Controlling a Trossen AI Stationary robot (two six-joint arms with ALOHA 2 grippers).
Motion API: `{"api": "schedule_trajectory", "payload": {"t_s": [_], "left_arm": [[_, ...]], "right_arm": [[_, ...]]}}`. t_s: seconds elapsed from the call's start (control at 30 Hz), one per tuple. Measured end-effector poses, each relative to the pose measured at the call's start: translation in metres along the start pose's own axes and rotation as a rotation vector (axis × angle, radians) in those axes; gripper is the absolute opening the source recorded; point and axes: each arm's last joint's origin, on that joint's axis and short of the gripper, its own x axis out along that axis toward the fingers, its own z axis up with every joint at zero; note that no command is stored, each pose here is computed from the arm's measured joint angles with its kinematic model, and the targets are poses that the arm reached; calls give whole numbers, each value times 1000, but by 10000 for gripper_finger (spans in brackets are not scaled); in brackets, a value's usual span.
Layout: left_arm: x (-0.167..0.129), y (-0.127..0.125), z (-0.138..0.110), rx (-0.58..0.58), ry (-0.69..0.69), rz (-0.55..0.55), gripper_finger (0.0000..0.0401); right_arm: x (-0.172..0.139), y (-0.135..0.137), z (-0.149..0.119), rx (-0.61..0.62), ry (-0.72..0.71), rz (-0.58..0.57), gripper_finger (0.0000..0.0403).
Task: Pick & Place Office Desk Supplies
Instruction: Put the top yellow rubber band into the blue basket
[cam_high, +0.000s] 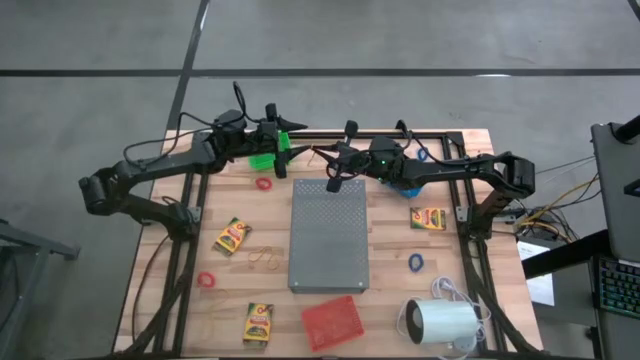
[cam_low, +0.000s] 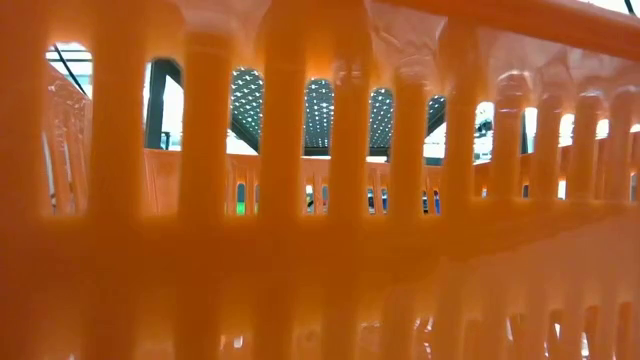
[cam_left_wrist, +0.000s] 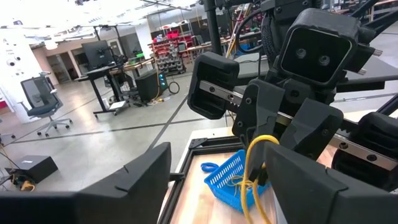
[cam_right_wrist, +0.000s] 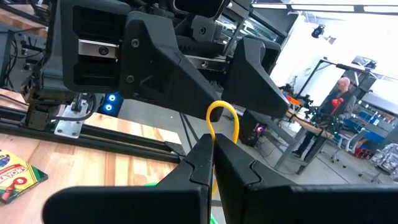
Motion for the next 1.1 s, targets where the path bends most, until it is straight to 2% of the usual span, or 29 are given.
{"api": "schedule_trajectory", "payload": {"t_s": [0.07, 0.27, 0.53, 0.63, 0.87, 1.1], "left_arm": [[0, 0, 0, 0, 0, 0, 269], [0, 0, 0, 3, 1, 0, 264], [0, 1, -2, 1, 30, 52, 260], [0, 1, -6, -8, 69, 71, 261], [-1, 0, -13, -30, 156, 97, 257], [-2, -1, -19, -46, 221, 109, 256]], "right_arm": [[0, 0, 0, -1, 3, -7, 8], [-2, -5, -1, -33, 101, -152, 8], [-15, -11, 8, -28, 175, -158, 8], [-24, -16, 14, -11, 226, -202, 8], [-56, -28, 29, 107, 449, -286, 8], [-92, -39, 46, 217, 536, -301, 8]]}}
